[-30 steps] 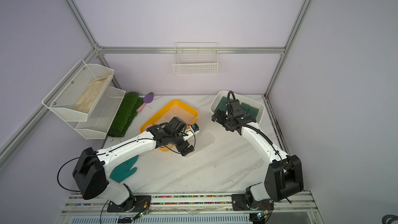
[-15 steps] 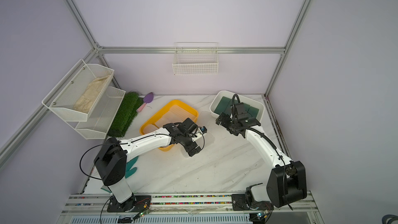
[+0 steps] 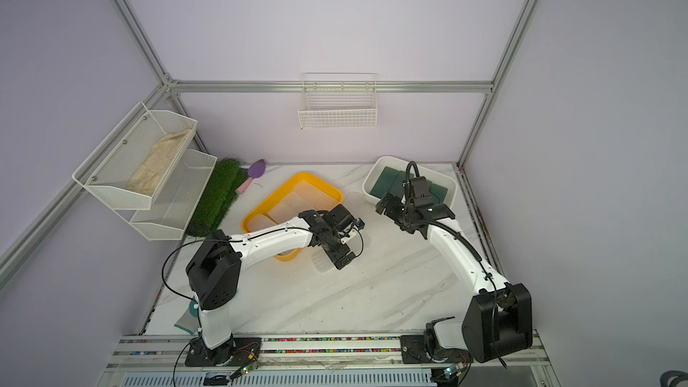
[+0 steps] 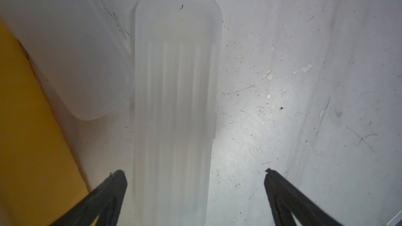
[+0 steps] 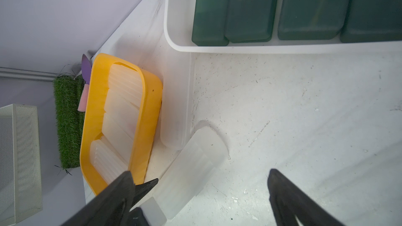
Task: Place the pencil cases by color into the storage box
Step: Pick up the pencil case from the center of the board.
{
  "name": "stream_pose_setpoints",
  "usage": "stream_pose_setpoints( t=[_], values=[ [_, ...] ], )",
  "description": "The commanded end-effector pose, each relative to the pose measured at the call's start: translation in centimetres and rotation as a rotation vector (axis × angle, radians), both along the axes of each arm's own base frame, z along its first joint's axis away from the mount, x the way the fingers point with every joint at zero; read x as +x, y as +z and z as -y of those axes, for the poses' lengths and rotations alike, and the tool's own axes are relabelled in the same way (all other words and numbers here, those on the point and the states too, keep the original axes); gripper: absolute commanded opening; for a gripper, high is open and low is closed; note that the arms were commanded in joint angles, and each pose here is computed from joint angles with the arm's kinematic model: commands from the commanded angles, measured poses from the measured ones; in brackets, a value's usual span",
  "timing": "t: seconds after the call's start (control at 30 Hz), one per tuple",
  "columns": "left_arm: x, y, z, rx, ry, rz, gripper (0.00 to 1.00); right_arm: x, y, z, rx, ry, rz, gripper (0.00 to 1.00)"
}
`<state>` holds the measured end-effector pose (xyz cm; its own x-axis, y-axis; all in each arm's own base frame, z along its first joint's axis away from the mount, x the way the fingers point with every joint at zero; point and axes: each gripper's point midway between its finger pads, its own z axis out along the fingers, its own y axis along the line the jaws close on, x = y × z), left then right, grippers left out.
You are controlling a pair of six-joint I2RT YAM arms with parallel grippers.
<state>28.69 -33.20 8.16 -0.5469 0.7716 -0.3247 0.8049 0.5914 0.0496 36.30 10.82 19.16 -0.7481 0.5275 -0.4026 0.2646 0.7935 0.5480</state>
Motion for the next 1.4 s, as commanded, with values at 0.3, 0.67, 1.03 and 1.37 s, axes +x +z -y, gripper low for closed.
stream_pose_setpoints(
  t=[0.3, 0.67, 1.03, 1.37],
  values=[
    [0.8, 0.3, 1.5, 0.003, 0.005, 0.003, 1.00, -0.5, 0.8, 0.5, -0.012, -0.003, 0.032, 0.97],
    [1.5, -1.4, 1.4, 0.060, -0.017, 0.007, 1.00, -0.4, 0.7, 0.5, -0.023, 0.010, 0.044, 0.97],
    [2.6, -1.6, 0.9, 0.097, -0.029, 0.038, 1.00, -0.3, 0.6, 0.3, -0.018, 0.020, 0.046, 0.97],
    [3.6, -2.4, 0.5, 0.088, -0.034, 0.010, 1.00, -0.1, 0.5, -0.3, 0.003, 0.043, 0.053, 0.97]
  ],
)
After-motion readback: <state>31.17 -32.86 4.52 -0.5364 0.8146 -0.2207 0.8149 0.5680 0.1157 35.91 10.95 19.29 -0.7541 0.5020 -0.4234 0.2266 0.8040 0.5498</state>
